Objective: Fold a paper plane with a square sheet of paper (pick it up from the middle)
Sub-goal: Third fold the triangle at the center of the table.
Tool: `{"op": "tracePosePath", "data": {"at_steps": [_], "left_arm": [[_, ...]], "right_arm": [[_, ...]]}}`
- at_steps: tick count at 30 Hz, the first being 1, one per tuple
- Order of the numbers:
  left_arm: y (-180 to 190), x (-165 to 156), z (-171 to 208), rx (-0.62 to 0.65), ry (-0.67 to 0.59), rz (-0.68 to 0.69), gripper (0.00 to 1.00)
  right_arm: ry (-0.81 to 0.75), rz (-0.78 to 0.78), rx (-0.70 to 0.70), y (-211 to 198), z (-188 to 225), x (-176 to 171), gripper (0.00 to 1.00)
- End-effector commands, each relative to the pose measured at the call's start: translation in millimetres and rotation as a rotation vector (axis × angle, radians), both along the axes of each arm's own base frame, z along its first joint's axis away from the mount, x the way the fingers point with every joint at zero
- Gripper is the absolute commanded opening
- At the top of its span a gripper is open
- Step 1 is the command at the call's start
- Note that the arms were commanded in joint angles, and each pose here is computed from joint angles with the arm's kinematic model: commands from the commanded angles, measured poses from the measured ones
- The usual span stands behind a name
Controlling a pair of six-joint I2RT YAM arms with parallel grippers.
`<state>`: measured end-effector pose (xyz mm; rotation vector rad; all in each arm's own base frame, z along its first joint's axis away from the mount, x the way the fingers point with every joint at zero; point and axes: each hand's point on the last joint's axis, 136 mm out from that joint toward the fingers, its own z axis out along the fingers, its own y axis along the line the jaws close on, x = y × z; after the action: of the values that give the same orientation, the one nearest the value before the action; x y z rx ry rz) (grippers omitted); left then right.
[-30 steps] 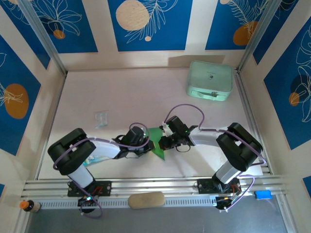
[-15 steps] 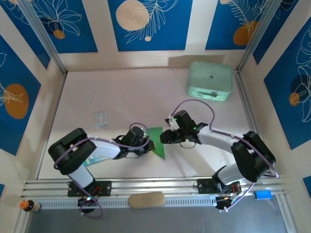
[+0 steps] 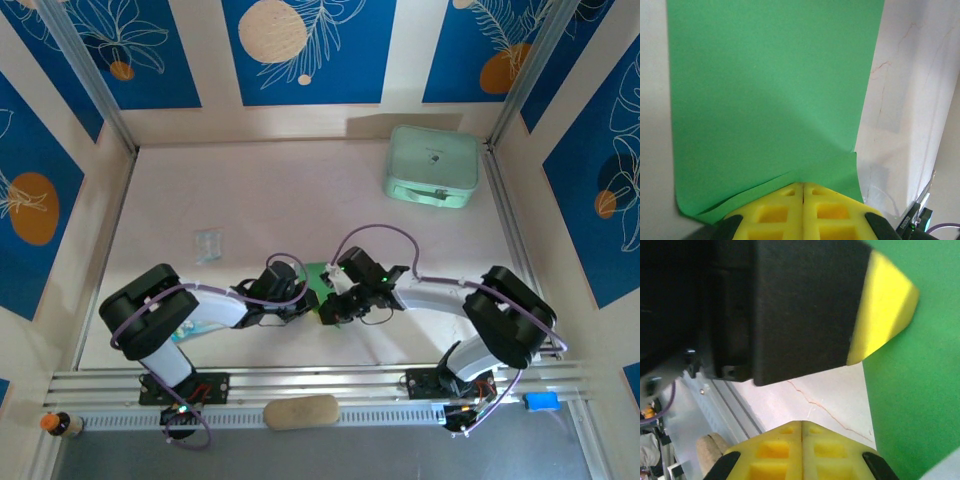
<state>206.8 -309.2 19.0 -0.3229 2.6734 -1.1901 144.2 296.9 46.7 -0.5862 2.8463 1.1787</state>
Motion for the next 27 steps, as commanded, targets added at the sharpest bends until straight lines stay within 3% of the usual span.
{"op": "tracePosePath", "data": {"at_steps": [1, 11, 27], "left_arm": [[15.5, -12.3, -20.5, 0.077, 0.046, 0.007, 0.00], [16.5, -12.1, -19.3, 0.079, 0.040, 0.009, 0.00], [16.1, -11.1, -19.4, 0.079, 0.040, 0.012, 0.00]], "right_arm": [[-0.010, 0.011, -0.046, 3.5, -3.2, 2.4, 0.05], [-0.015, 0.016, -0.115, -1.3, -19.7, 7.2, 0.05], [0.054, -0.047, -0.093, -19.5, -27.5, -11.4, 0.05]]}}
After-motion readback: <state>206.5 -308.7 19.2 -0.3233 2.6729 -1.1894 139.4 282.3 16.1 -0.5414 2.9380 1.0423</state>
